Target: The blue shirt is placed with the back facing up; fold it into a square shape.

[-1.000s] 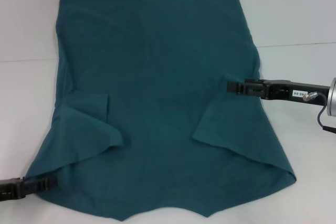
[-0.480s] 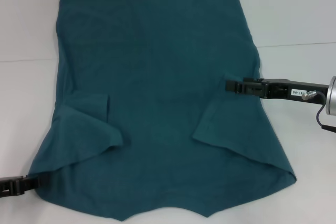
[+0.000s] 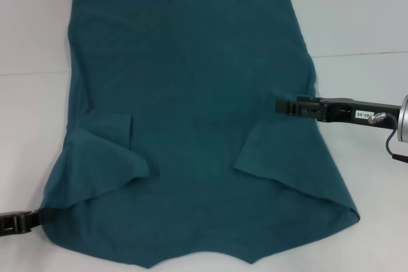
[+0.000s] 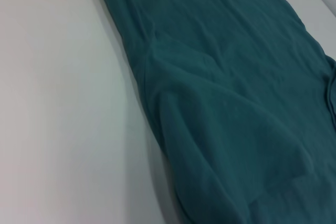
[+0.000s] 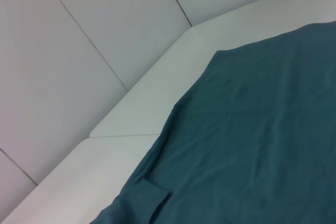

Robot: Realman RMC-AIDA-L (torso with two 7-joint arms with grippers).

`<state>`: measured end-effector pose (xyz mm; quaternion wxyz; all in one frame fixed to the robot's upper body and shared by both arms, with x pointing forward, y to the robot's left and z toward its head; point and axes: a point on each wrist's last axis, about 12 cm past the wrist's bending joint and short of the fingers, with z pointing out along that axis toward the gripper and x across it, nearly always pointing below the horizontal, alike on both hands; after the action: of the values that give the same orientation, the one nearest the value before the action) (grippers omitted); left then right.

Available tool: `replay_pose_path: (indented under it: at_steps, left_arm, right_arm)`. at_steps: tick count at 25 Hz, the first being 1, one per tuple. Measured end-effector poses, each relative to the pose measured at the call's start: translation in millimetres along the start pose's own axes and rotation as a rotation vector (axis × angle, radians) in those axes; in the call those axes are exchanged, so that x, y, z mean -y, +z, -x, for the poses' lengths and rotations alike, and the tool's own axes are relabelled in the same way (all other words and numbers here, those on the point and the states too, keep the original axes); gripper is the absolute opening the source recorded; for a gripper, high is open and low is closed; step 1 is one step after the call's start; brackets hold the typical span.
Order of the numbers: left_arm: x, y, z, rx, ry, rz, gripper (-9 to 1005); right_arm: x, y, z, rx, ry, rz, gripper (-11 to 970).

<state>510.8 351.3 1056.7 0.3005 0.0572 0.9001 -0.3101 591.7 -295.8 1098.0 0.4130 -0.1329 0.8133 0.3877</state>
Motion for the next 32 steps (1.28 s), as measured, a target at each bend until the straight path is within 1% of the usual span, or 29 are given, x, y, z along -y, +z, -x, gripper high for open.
replay_pose_path:
  at_steps: [5, 6, 7, 10, 15, 19, 22, 27, 32]
  left_arm:
    - [-0.5, -1, 1, 0.002, -0.003, 0.002, 40]
    - [-0.5, -1, 1, 0.004, -0.004, 0.002, 14]
    - [-0.6, -1, 1, 0.005, -0.005, 0.002, 14]
    - [-0.5, -2, 1, 0.008, -0.012, -0.002, 14]
    - [-1.8, -4, -1, 0.007, -0.025, 0.0, 14]
    - [-3.3, -6, -1, 0.017, -0.033, 0.004, 14]
    - [-3.9, -6, -1, 0.019, -0.035, 0.007, 14]
    - [-3.6, -6, -2, 0.019, -0.036, 0.004, 14]
    - [-2.9, -5, -2, 0.019, -0.037, 0.0, 14]
  right_arm:
    - [2.1, -2, 1, -0.007, -0.007, -0.009, 898]
    - [3.8, -5, 1, -0.029, -0.004, -0.016, 898]
    - [3.8, -5, 1, -0.029, -0.004, -0.016, 898]
    - [8.8, -11, 0, -0.099, 0.027, -0.05, 897]
    - [16.2, -26, -2, -0.237, 0.126, -0.104, 896]
    - [19.8, -40, -7, -0.284, 0.192, -0.122, 895]
    - [23.3, -47, -13, -0.314, 0.231, -0.15, 891]
    - [26.5, -49, -24, -0.403, 0.237, -0.197, 879]
    - [27.6, -50, -28, -0.419, 0.237, -0.21, 878]
